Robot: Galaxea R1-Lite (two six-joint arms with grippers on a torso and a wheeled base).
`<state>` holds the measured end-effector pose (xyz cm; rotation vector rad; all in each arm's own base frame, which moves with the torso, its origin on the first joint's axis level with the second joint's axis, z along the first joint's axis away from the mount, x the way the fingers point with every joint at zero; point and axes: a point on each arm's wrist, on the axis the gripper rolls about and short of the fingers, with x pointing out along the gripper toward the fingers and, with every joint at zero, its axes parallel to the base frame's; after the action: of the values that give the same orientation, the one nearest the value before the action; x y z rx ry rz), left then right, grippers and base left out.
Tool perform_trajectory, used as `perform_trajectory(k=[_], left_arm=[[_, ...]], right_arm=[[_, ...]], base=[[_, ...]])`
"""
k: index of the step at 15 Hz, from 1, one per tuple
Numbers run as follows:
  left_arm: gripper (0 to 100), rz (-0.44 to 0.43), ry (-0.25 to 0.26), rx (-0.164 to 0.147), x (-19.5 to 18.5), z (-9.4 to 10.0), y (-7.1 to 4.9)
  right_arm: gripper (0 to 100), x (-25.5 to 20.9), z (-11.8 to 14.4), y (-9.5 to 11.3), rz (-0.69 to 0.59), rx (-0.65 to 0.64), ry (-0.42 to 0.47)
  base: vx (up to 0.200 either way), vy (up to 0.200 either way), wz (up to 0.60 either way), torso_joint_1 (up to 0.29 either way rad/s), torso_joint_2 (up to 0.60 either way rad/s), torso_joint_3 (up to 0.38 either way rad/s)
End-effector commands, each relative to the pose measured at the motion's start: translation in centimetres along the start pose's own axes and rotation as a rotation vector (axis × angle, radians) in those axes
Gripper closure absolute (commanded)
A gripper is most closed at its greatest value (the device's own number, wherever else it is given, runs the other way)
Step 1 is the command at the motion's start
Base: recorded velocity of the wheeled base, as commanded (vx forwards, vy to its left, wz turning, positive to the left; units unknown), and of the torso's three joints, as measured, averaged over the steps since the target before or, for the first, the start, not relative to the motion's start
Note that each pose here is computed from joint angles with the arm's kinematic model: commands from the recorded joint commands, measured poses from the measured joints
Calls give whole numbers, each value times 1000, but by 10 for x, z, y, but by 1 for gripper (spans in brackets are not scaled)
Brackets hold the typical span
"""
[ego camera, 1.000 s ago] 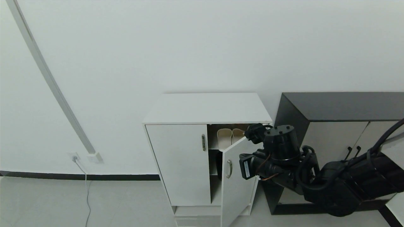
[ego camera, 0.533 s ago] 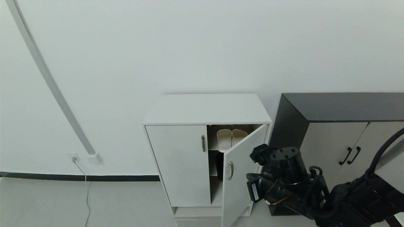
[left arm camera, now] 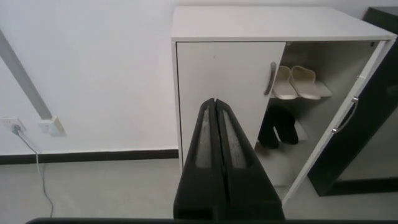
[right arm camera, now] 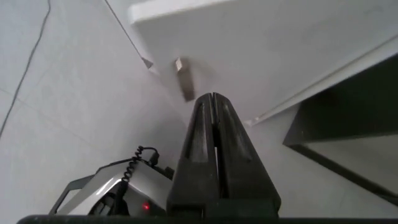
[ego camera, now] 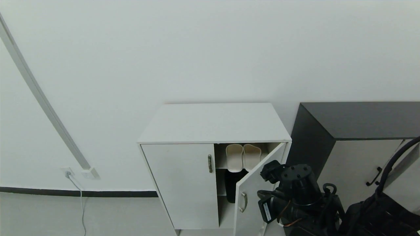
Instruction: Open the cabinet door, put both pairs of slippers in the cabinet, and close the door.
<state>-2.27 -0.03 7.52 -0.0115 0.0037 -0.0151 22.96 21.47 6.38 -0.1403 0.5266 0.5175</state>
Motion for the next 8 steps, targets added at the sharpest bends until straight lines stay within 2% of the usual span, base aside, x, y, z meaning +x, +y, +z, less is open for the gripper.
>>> perform_trajectory(k=[1, 8], left_arm=[[100, 3, 1, -1, 0, 0, 0], [100, 3, 1, -4, 0, 0, 0]], right_arm=[[100, 7, -5, 1, -1, -2, 12], [100, 47, -3, 0, -19, 17, -20]], base=[[0, 0, 0, 0, 0, 0], [0, 0, 0, 0, 0, 0]])
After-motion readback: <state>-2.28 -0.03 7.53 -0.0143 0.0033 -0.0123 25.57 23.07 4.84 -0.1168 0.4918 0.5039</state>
